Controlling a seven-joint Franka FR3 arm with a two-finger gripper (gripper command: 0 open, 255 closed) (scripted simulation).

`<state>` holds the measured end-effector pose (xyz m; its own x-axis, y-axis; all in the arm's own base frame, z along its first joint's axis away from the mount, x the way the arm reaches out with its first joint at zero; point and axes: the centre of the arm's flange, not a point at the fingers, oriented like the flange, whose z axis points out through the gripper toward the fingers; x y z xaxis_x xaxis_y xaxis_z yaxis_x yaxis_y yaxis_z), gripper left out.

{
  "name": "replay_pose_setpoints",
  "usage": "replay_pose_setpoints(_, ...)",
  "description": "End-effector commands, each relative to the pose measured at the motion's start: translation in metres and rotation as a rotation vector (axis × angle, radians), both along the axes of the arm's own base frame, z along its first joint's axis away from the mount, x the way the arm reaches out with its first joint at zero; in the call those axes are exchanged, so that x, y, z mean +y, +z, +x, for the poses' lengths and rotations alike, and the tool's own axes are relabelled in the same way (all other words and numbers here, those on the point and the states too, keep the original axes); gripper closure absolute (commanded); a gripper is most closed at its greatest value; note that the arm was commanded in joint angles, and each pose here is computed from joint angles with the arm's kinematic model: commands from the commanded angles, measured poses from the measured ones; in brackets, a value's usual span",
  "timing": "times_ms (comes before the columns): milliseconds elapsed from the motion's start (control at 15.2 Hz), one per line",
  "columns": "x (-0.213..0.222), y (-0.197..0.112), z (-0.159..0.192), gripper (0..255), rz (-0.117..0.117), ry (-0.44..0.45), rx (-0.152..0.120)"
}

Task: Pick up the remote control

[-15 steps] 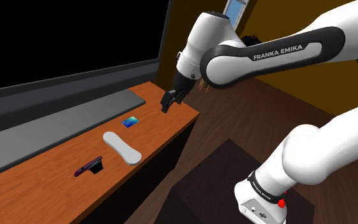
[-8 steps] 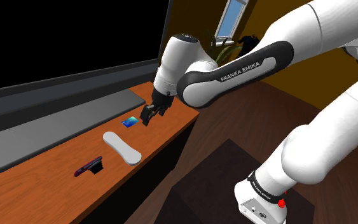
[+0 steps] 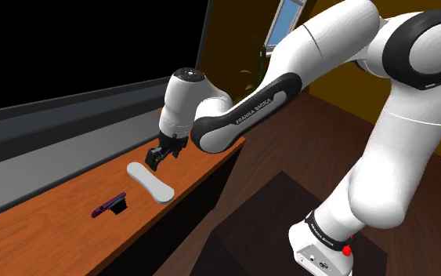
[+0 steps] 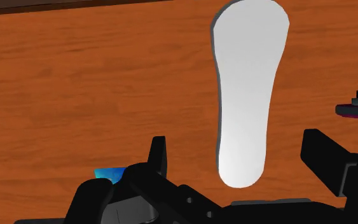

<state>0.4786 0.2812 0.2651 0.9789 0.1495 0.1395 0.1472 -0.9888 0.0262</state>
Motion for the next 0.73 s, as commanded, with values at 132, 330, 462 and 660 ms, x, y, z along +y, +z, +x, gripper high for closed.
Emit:
replay_pose_setpoints(132,0.028,-0.044,0.017,0,-0.004,-0.004,0.001)
replay_pose_setpoints(330,0.037,-0.062,0.022,0,-0.005,-0.006,0.002)
replay_pose_setpoints(462,0.037,-0.073,0.022,0,-0.005,-0.006,0.002)
replay_pose_setpoints(660,0.037,-0.089,0.022,0,-0.005,-0.006,0.002)
